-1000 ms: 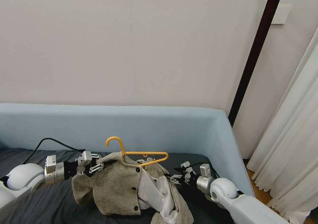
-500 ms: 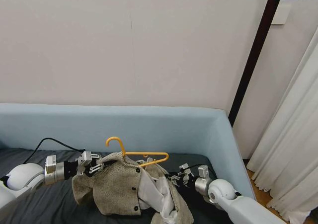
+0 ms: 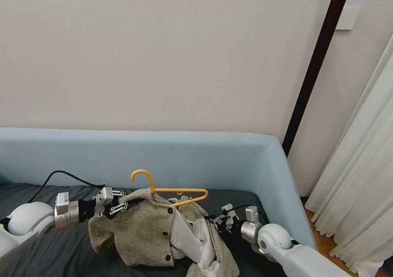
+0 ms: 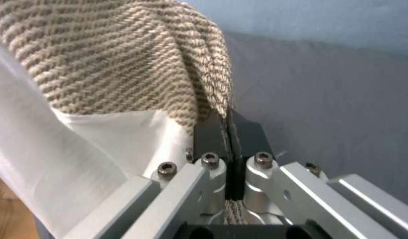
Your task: Pick up the clothes from the sofa and hang them on the clothes hanger.
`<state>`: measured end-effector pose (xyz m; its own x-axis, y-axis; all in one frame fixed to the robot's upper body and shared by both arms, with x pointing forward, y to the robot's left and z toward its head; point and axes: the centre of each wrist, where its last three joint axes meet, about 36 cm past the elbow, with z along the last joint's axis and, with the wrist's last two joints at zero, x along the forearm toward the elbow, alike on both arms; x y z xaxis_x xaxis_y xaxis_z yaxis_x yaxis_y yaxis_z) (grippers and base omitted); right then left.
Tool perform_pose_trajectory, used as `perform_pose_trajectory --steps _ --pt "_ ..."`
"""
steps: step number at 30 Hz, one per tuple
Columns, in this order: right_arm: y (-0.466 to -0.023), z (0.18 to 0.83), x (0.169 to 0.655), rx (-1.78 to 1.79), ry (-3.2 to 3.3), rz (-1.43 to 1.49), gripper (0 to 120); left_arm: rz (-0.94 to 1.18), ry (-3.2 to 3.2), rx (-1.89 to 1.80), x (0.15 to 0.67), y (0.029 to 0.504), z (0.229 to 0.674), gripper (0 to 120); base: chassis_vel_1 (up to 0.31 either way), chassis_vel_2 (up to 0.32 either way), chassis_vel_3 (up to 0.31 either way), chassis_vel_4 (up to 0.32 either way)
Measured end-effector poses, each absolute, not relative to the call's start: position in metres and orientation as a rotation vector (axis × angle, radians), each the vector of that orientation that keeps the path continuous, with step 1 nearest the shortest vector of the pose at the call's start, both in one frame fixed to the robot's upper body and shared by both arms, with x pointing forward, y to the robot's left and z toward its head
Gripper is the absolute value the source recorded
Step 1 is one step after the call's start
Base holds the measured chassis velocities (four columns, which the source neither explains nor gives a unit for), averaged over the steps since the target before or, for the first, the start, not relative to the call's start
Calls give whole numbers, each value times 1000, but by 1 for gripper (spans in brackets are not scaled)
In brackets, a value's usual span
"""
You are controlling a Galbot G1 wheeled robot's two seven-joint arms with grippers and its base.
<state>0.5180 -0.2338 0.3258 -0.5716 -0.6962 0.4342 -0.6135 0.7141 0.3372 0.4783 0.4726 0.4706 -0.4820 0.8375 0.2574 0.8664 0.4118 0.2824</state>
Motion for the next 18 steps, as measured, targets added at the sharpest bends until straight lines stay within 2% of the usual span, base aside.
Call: perform_pose_trajectory --steps 18 --pt "-286 405 538 824 -2563 -391 0 -756 -2516 -1594 480 491 492 8 0 0 0 0"
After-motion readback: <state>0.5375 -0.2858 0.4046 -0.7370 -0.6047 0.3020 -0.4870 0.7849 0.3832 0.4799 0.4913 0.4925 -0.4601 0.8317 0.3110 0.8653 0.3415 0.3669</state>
